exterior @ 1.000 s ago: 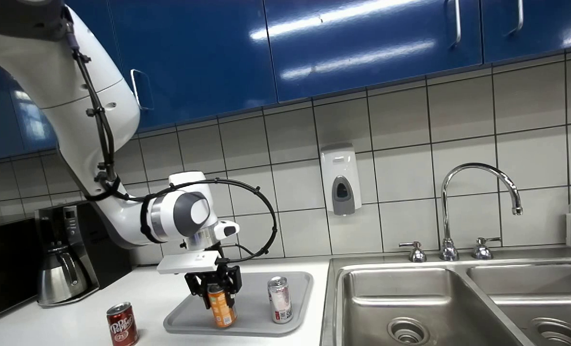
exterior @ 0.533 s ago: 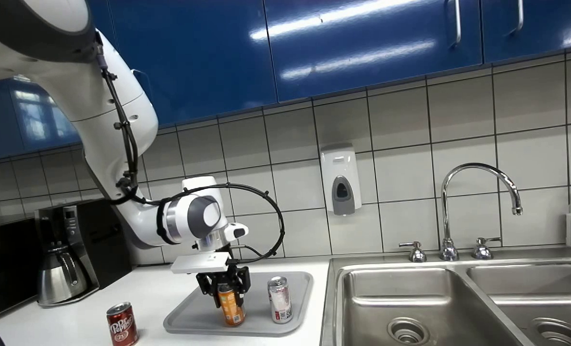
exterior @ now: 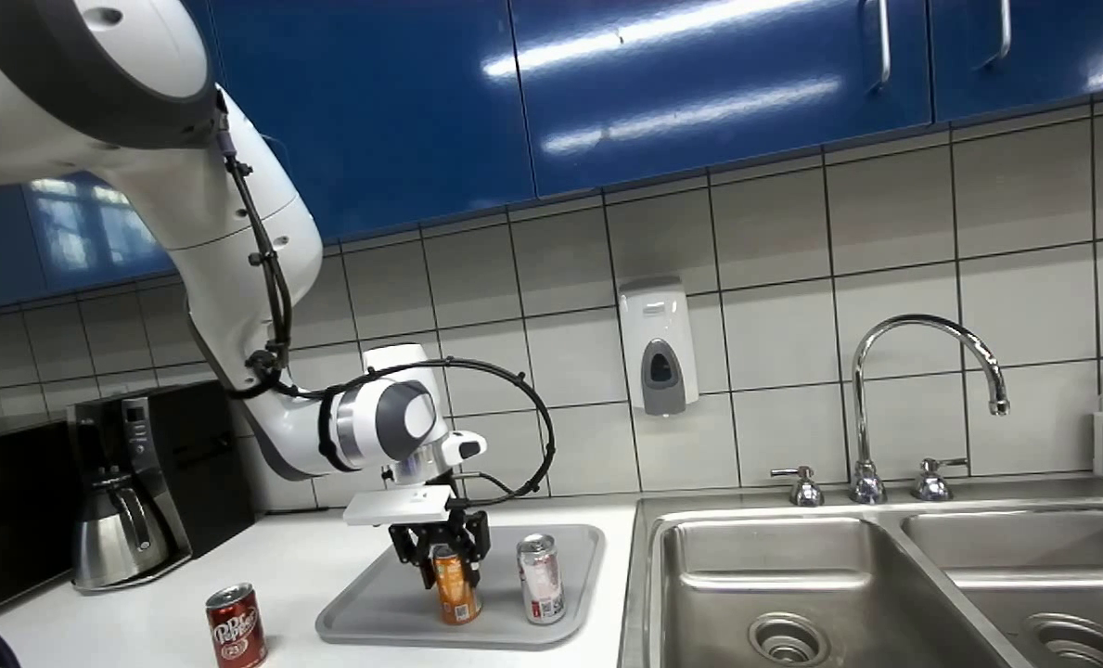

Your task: Put all three cans on the grey tray

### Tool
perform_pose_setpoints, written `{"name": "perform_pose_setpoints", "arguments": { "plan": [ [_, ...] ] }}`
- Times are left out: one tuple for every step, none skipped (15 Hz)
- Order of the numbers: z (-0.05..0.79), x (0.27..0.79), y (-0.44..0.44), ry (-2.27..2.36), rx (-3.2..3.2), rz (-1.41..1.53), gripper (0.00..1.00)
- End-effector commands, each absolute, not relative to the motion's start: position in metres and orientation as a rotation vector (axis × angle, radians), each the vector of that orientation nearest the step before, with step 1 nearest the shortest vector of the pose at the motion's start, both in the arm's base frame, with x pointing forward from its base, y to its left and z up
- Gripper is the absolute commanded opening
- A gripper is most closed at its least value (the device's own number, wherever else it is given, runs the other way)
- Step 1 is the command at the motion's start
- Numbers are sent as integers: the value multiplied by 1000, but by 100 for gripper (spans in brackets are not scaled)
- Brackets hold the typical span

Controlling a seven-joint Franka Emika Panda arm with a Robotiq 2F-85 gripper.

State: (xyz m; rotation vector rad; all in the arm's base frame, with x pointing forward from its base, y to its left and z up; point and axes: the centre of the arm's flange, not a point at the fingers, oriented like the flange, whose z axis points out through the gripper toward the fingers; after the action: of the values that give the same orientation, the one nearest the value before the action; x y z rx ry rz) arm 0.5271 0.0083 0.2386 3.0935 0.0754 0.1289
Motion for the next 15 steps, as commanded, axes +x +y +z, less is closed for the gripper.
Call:
{"name": "perform_pose_setpoints", "arguments": {
  "plan": [
    [244,539,8,46,3083,141,99],
    [246,539,8,45,3083,146,100],
    [247,539,7,43,3082,152,100],
    [249,539,7,40,3081,158,100],
    [251,539,6,38,3081,167,100],
    [255,538,5,34,3081,180,100],
    [259,539,5,31,3081,196,100],
    [264,539,4,28,3083,213,100],
    [269,539,4,26,3085,231,100],
    [274,539,4,25,3085,248,100],
    [279,538,5,26,3086,265,100],
    [285,538,6,25,3088,288,100],
    [291,538,6,22,3090,307,100],
    [297,537,7,22,3090,323,100],
    [303,536,8,22,3090,335,100]
  ]
}}
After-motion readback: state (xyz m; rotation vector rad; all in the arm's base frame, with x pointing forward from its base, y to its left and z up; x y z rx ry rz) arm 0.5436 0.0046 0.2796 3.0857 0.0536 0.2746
